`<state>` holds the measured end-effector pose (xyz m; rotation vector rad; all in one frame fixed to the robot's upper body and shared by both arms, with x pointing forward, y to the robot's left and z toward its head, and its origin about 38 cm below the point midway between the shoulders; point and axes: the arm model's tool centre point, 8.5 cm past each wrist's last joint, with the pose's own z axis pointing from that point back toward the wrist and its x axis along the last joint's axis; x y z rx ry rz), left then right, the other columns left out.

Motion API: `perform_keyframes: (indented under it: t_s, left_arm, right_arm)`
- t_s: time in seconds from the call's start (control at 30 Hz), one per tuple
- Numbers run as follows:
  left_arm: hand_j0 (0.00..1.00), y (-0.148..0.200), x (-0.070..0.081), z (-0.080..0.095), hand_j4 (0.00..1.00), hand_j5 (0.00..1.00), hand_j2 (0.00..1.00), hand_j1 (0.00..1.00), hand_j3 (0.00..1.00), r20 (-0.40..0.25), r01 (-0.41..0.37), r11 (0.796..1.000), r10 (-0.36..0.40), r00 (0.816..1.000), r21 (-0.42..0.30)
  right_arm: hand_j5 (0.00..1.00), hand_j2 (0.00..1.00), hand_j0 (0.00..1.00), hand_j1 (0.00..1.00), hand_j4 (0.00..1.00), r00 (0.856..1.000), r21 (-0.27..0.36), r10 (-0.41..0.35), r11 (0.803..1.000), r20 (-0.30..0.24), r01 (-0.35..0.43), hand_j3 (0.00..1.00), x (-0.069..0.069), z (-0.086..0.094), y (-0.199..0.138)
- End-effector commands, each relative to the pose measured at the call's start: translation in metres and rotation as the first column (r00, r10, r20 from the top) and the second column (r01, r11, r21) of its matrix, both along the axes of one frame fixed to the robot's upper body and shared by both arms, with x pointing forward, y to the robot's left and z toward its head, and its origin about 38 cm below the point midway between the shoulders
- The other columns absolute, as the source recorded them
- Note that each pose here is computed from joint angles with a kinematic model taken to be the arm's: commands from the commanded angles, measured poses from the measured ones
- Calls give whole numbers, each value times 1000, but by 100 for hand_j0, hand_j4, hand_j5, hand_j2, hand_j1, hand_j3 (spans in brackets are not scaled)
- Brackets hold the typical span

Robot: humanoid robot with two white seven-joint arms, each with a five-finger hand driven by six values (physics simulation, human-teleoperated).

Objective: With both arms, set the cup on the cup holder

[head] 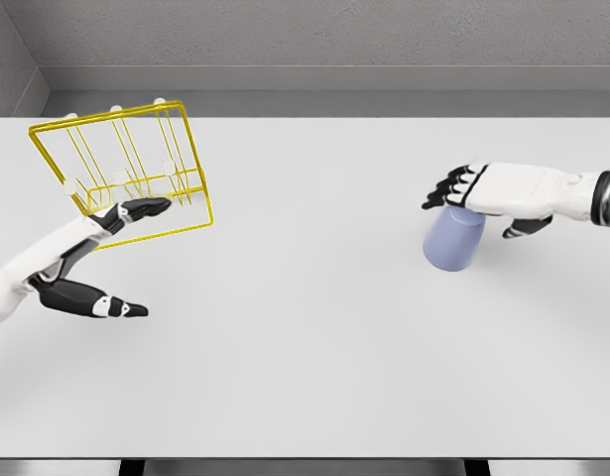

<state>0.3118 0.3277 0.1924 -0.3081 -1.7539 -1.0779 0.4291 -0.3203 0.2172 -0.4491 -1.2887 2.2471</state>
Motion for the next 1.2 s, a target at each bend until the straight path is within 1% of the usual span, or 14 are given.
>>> perform_keyframes:
  t_s: [0.0, 0.07, 0.17, 0.27, 0.37, 0.4, 0.43, 0.47, 0.5, 0.57, 0.6, 0.7, 0.83, 1.17]
  left_arm:
    - [100, 2, -4, -7, 100, 100, 100, 100, 100, -39, 0, 1000, 1, 999, 5]
    - [100, 4, -4, -6, 100, 100, 100, 100, 100, -63, -17, 999, 15, 998, -28]
    - [100, 5, -6, -13, 100, 100, 100, 100, 100, -120, -37, 997, 28, 992, -72]
    - [100, 5, -6, -12, 100, 100, 100, 100, 100, -115, -32, 997, 24, 993, -66]
    - [100, 6, -7, -16, 100, 100, 100, 100, 100, -103, -24, 999, 21, 995, -31]
    - [100, 6, -7, -16, 100, 100, 100, 100, 100, -105, -25, 999, 21, 994, -34]
    - [100, 7, -7, -17, 100, 100, 100, 100, 100, -112, -32, 999, 27, 993, -44]
    - [100, 7, -8, -17, 100, 100, 100, 100, 100, -129, -46, 997, 37, 991, -68]
    - [100, 9, -7, -15, 100, 100, 100, 100, 100, -154, -67, 992, 51, 987, -105]
    - [100, 11, -5, -12, 100, 100, 100, 100, 100, -168, -83, 988, 61, 984, -130]
    - [100, 11, -6, -12, 100, 100, 100, 100, 100, -170, -83, 988, 61, 984, -128]
    - [100, 16, -7, -12, 100, 100, 100, 100, 100, -178, -88, 990, 67, 982, -110]
    - [100, 23, -8, -9, 100, 100, 100, 100, 100, -180, -92, 992, 76, 981, -83]
    - [100, 23, -9, -10, 100, 100, 100, 100, 100, -183, -90, 993, 74, 980, -79]
  right_arm:
    - [100, 100, 100, 100, 100, 1000, -5, 3, 1000, -9, -3, 100, 3, -8, 5]
    - [100, 100, 100, 100, 100, 1000, -4, 5, 1000, -9, -5, 100, 3, -9, 7]
    - [100, 100, 100, 100, 100, 1000, 0, 11, 1000, -9, -11, 100, 3, -9, 10]
    - [99, 99, 99, 99, 99, 1000, -2, 16, 1000, -8, -16, 99, 2, -9, 11]
    - [93, 93, 93, 93, 93, 1000, -20, 17, 1000, 0, -17, 93, 3, -11, 10]
    - [90, 90, 90, 90, 90, 1000, -35, 17, 999, 5, -17, 90, 3, -11, 9]
    - [90, 90, 90, 90, 90, 1000, -39, 17, 999, 7, -17, 90, 3, -12, 9]
    - [86, 86, 86, 86, 86, 1000, -42, 16, 999, 8, -16, 86, 3, -12, 8]
    - [86, 86, 86, 86, 86, 1000, -42, 17, 999, 7, -17, 86, 3, -12, 9]
    - [82, 82, 82, 82, 82, 1000, -50, 18, 999, 10, -17, 82, 3, -12, 9]
    - [79, 79, 79, 79, 79, 1000, -53, 19, 998, 12, -19, 79, 3, -12, 9]
    - [78, 78, 78, 78, 78, 1000, -56, 21, 998, 13, -20, 78, 3, -12, 9]
    - [68, 68, 68, 68, 68, 1000, -67, 23, 998, 18, -22, 68, 3, -13, 9]
    - [68, 68, 68, 68, 68, 999, -61, 25, 998, 31, -23, 68, 4, -7, 10]
